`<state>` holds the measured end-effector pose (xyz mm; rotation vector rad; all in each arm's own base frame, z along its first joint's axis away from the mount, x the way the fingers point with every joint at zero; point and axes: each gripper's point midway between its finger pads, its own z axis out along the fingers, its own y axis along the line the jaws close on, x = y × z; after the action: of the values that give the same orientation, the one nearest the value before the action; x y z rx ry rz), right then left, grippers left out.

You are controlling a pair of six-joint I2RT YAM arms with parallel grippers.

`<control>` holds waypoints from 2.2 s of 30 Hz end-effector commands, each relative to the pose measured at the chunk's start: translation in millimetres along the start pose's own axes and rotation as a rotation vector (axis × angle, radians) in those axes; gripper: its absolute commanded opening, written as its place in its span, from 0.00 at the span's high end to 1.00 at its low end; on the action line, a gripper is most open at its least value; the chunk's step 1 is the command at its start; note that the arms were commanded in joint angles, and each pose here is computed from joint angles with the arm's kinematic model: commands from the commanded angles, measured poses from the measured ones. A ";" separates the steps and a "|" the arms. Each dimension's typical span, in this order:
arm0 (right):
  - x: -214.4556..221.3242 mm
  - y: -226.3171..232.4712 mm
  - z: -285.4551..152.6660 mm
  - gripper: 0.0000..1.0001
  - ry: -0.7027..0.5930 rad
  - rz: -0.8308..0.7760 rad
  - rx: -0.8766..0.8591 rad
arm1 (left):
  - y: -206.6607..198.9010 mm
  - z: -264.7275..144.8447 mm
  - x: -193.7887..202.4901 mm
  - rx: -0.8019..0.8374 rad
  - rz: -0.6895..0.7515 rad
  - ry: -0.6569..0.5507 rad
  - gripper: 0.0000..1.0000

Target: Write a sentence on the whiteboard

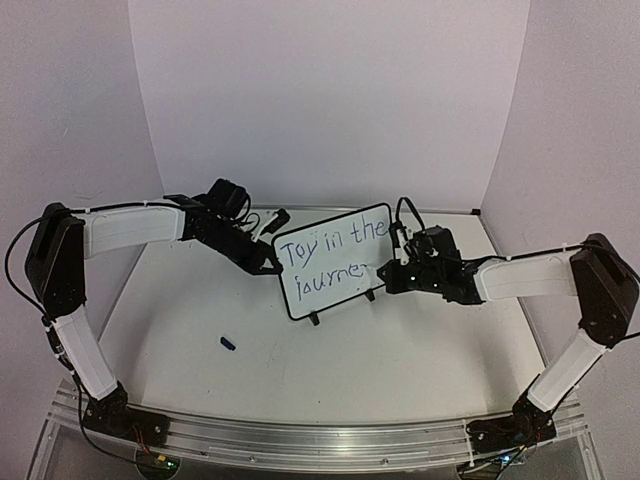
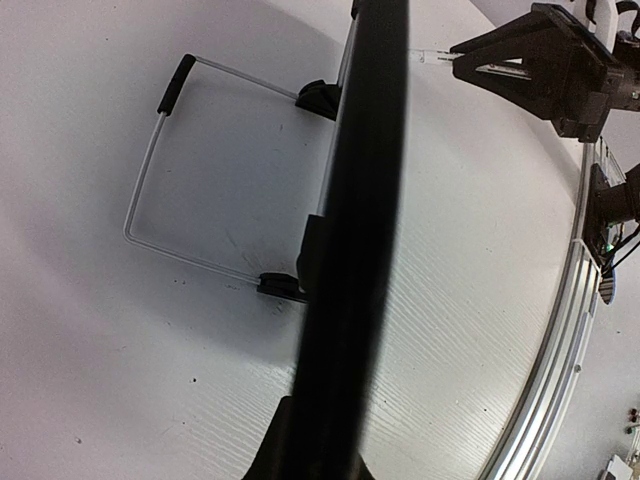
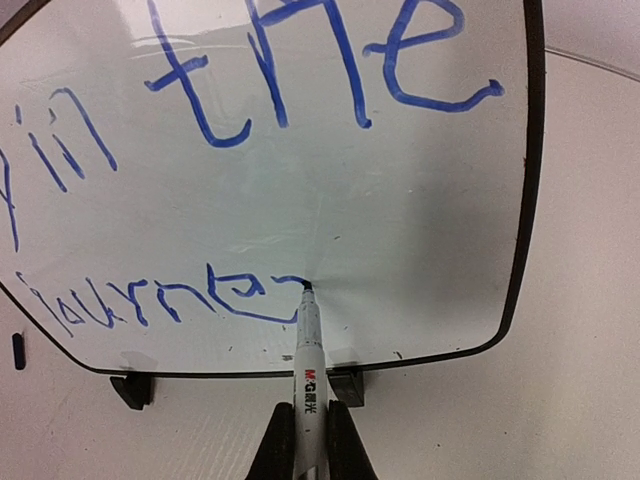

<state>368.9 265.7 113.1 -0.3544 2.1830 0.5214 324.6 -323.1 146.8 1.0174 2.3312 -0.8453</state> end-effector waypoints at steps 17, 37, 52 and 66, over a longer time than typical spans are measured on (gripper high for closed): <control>-20.8 -5.4 -25.6 1.00 -0.084 0.022 0.022 | 13.1 17.5 33.1 -0.055 -0.023 0.126 1.00; -27.5 -9.2 -8.5 1.00 -0.107 -0.001 0.049 | 13.9 18.5 33.9 -0.055 -0.024 0.129 1.00; -19.1 -10.9 -2.8 1.00 -0.099 0.002 0.046 | 14.3 20.4 34.6 -0.051 -0.027 0.132 1.00; 5.9 -10.6 0.7 1.00 -0.061 0.045 0.027 | 14.0 22.2 36.2 -0.047 -0.030 0.137 1.00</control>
<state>372.5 253.6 113.4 -0.2868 2.1393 0.4982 326.5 -325.9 145.8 1.0200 2.3257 -0.8536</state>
